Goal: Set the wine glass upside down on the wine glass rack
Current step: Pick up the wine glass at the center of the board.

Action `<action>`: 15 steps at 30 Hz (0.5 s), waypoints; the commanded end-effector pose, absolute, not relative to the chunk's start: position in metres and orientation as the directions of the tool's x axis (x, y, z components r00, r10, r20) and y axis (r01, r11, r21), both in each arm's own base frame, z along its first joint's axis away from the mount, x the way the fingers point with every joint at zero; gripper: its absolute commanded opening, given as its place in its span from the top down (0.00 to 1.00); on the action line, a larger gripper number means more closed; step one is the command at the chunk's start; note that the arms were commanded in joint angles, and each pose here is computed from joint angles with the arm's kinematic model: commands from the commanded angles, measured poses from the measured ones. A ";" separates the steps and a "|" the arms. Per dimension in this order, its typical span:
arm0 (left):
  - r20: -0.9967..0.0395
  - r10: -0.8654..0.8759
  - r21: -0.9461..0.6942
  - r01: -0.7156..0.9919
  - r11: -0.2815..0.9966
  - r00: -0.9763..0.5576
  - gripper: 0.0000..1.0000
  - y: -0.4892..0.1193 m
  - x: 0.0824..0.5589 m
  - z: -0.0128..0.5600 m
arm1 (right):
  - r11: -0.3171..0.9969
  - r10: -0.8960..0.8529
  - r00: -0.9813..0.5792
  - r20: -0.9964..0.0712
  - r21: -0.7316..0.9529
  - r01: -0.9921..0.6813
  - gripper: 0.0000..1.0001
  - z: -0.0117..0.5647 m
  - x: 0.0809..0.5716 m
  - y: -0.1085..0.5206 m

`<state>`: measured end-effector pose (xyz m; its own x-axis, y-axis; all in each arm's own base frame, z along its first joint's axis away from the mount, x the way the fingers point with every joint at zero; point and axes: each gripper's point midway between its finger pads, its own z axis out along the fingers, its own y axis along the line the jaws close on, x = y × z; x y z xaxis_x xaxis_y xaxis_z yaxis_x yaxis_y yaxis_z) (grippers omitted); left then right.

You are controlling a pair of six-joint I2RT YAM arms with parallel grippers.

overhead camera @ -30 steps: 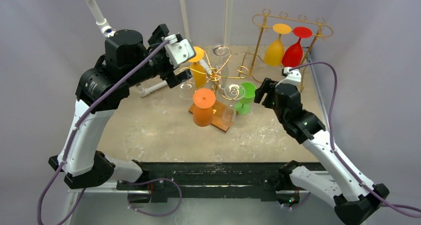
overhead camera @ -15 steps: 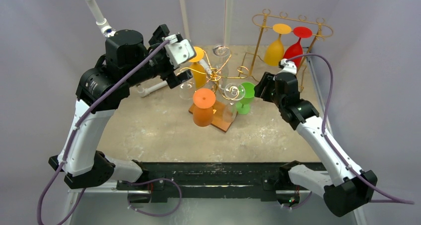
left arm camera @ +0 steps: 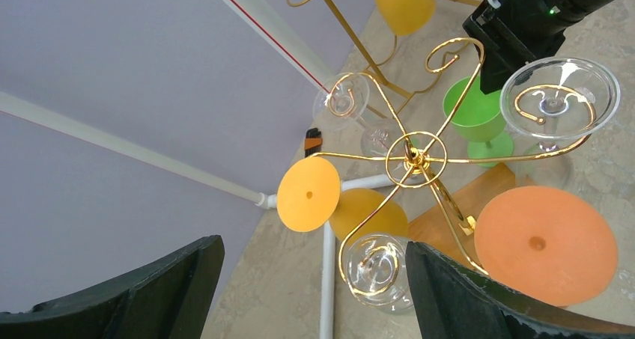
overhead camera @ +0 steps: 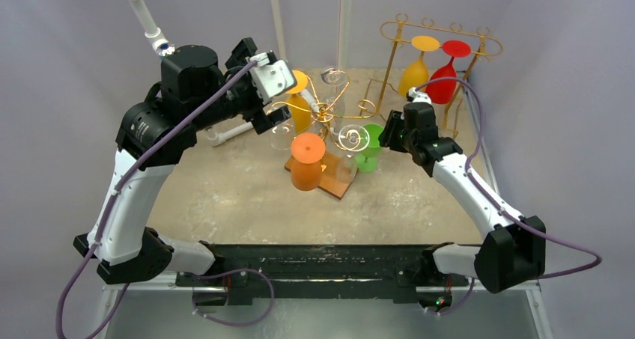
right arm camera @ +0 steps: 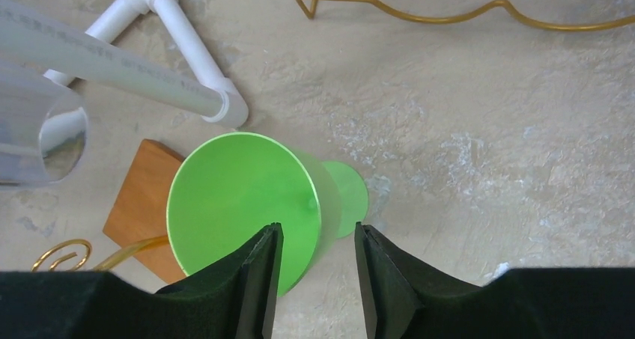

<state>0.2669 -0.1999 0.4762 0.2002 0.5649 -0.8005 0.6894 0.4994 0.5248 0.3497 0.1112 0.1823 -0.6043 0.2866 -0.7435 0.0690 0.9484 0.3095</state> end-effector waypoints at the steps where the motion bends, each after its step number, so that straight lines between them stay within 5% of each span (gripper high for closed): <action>1: -0.810 0.586 0.478 0.605 0.637 0.023 0.00 -0.165 0.267 0.465 | 0.946 0.286 -0.576 -0.766 0.323 0.039 0.58 0.196 0.366 0.117; 6: -0.810 0.586 0.481 0.603 0.636 0.027 0.00 -0.163 0.266 0.466 | 0.961 0.259 -0.580 -0.772 0.266 0.075 0.99 0.186 0.370 0.107; 15: -0.802 0.597 0.492 0.601 0.630 0.032 0.00 -0.162 0.267 0.465 | 0.972 0.235 -0.498 -0.835 0.203 0.118 1.00 0.220 0.375 0.087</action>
<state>0.2654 -0.1987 0.4759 0.2009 0.5651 -0.8002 0.6890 0.4991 0.5255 0.3644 0.0970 0.1764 -0.5966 0.2359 -0.7671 0.1054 0.9706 0.2165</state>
